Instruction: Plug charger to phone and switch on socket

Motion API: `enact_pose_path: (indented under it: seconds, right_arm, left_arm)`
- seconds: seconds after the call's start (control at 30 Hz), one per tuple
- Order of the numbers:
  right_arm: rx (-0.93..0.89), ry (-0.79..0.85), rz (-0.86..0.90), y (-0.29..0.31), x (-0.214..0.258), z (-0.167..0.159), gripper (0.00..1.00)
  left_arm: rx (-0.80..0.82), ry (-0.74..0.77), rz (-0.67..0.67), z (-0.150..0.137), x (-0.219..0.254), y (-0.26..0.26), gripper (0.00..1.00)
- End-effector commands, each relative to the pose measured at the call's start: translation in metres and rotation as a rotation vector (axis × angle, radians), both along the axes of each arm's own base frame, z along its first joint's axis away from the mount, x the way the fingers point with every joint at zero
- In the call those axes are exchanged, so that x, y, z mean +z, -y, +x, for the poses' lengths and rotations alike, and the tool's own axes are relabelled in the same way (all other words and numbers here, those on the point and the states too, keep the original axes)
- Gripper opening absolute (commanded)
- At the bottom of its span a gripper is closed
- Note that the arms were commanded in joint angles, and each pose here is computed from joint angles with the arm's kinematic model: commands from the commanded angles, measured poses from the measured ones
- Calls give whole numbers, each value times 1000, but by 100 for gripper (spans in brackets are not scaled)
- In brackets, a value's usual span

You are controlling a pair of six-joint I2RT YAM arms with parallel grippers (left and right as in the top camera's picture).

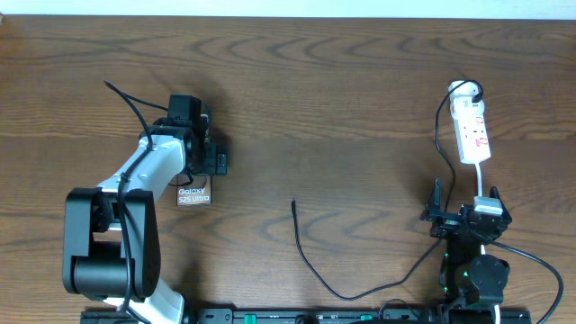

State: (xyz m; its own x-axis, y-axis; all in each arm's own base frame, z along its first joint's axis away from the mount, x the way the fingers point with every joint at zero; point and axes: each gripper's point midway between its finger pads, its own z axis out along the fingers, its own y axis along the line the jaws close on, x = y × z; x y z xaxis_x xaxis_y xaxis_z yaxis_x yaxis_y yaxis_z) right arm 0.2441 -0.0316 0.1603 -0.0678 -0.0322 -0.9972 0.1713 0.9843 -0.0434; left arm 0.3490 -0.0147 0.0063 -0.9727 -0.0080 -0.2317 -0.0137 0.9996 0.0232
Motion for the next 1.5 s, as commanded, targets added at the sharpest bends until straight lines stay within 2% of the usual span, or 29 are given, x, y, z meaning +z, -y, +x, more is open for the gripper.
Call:
enact_pose_path:
  seconds: [0.0, 0.37, 0.6, 0.73, 1.47]
  right_arm:
    - [11, -3, -8, -3, -1, 0, 99]
    - [11, -3, -8, -3, -1, 0, 99]
    - [11, -3, -9, -3, -1, 0, 99]
    - [11, -3, -8, -3, -1, 0, 99]
    - [11, -3, -8, -3, -1, 0, 99]
  left_arm:
    - [19, 3, 25, 0, 0, -6, 98]
    - [28, 21, 24, 3, 3, -9, 98]
    - [157, 12, 48, -1, 3, -32, 98]
    - [140, -1, -5, -3, 2, -24, 98]
    - [121, -56, -7, -19, -12, -21, 98]
